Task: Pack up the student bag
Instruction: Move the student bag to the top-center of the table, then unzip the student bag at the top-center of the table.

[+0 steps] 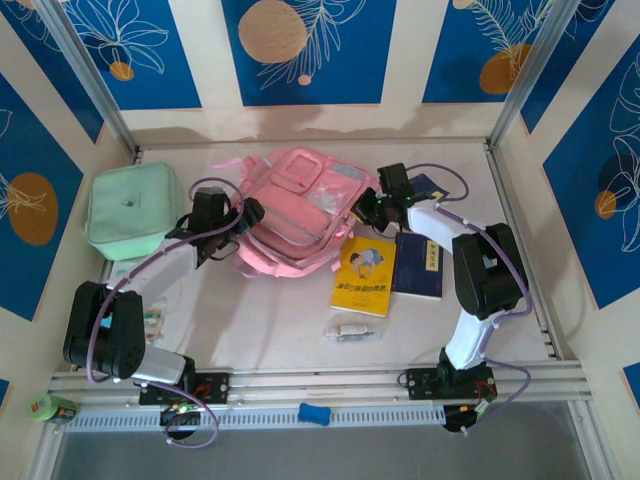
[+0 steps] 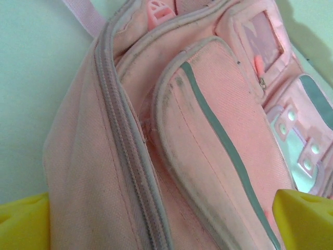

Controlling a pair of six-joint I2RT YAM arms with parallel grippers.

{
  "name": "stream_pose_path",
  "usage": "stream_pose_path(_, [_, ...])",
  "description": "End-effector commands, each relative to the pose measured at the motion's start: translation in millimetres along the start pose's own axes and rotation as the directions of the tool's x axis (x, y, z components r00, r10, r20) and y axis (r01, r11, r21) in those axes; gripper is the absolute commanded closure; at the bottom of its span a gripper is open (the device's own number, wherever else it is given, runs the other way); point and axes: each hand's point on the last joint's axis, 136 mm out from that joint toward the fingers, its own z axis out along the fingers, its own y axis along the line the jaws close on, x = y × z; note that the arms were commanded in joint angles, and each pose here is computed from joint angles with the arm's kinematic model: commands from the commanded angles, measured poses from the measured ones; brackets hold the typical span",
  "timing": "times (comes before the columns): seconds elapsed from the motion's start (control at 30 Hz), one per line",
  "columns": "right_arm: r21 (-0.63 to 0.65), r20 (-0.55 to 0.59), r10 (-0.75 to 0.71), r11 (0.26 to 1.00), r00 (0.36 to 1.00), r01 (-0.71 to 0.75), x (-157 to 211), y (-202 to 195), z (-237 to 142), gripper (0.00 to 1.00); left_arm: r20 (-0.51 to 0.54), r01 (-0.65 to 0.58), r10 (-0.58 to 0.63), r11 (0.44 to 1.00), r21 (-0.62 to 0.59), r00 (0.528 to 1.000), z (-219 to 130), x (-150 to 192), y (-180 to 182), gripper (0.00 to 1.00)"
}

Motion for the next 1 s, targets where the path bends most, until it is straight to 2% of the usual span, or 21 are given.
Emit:
stream_pose_path(0.0, [-0.132, -0.051, 0.013, 0.991, 0.999, -0.019, 29, 39, -9, 1.00, -0.004, -0.067, 0.067, 0.997, -0.040, 0.998, -14, -9, -3, 0.01])
stream_pose_path(0.07, [-0.118, -0.057, 0.026, 0.993, 0.998, -0.033, 34, 31, -7, 0.98, -0.010, -0.078, 0.077, 0.994, -0.073, 0.997, -21, -6, 4, 0.01])
stream_pose_path(0.17, [-0.088, -0.053, 0.035, 0.995, 0.998, -0.040, 37, 15, -6, 0.88, -0.028, -0.100, 0.097, 0.988, -0.118, 0.995, -34, 1, 16, 0.01])
stream_pose_path(0.33, [-0.072, -0.117, -0.016, 0.997, 0.993, 0.007, 58, 5, -2, 0.74, -0.033, -0.111, 0.107, 0.973, -0.203, 0.994, -56, 11, 40, 0.00])
stream_pose_path(0.47, [-0.039, -0.132, -0.036, 0.999, 0.991, 0.031, 62, -8, -7, 0.60, -0.082, -0.097, 0.086, 0.984, -0.149, 0.993, -70, 30, 37, 0.01])
stream_pose_path(0.63, [-0.026, -0.141, -0.100, 0.995, 0.985, 0.097, 62, -15, -18, 0.47, -0.110, -0.094, 0.096, 0.995, 0.022, 0.989, -83, 72, 8, 0.01])
stream_pose_path(0.73, [-0.008, -0.181, -0.124, 0.992, 0.976, 0.125, 67, -18, -16, 0.44, -0.149, -0.048, 0.055, 0.997, 0.054, 0.987, -84, 100, 7, 0.00])
stream_pose_path(0.83, [0.020, -0.176, -0.137, 0.989, 0.975, 0.143, 64, -27, -13, 0.41, -0.160, -0.010, 0.025, 0.996, 0.092, 0.987, -81, 124, 5, 0.01])
stream_pose_path(0.97, [0.005, -0.206, -0.149, 0.988, 0.967, 0.153, 63, -25, -1, 0.40, -0.148, 0.002, 0.008, 0.998, 0.068, 0.989, -69, 136, 19, 0.04])
